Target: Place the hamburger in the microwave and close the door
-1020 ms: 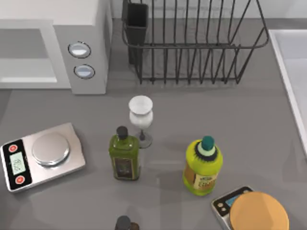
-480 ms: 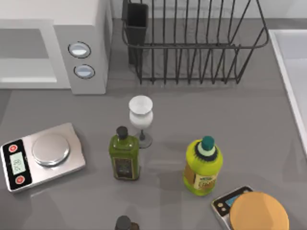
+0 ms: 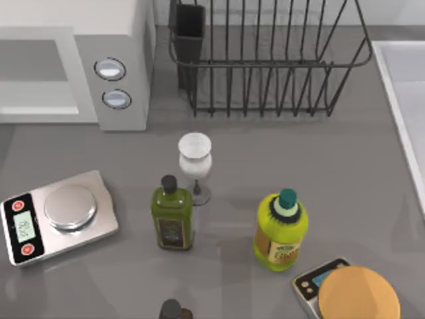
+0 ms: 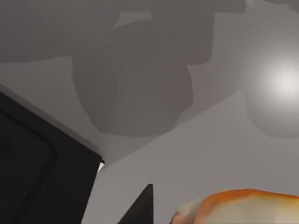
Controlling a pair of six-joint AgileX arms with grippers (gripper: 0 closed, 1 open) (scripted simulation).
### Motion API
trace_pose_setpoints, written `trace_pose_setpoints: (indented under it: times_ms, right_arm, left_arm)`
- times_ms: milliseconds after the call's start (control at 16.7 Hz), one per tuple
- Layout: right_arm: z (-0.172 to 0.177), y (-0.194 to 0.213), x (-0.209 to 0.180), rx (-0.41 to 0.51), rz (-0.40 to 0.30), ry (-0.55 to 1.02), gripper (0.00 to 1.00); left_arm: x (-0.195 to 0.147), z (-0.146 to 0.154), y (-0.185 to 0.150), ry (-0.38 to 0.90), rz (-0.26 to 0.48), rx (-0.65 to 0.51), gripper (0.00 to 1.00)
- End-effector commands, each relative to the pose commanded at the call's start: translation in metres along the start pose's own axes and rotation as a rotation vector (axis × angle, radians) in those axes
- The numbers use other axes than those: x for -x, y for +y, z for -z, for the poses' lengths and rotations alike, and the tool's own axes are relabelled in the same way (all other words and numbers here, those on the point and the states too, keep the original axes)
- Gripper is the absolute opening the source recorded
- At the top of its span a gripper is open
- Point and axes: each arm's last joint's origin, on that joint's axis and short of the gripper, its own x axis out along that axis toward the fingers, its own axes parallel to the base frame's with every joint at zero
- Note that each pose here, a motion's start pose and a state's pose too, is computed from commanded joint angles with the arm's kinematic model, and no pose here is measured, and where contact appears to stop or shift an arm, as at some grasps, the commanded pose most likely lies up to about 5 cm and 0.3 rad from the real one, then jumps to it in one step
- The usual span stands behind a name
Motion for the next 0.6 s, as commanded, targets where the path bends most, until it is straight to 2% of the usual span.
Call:
trace_pose_setpoints:
  times_ms: [120, 240, 420, 600]
  right_arm:
    - [0.0, 0.0, 0.0, 0.0, 0.0, 0.0, 1.0]
    - [0.0, 0.0, 0.0, 0.0, 0.0, 0.0, 1.0]
    - [0.0, 0.0, 0.0, 0.0, 0.0, 0.0, 1.0]
    - [0.0, 0.0, 0.0, 0.0, 0.0, 0.0, 1.0]
  left_arm:
    - [-0.002, 0.0, 0.0, 0.001, 0.005, -0.002, 0.0]
    - [-0.002, 0.002, 0.004, -0.004, -0.023, 0.034, 0.0]
    - [-0.006, 0.003, 0.018, -0.031, -0.116, 0.136, 0.0]
    - [-0.016, -0.001, 0.038, -0.093, -0.238, 0.25, 0.0]
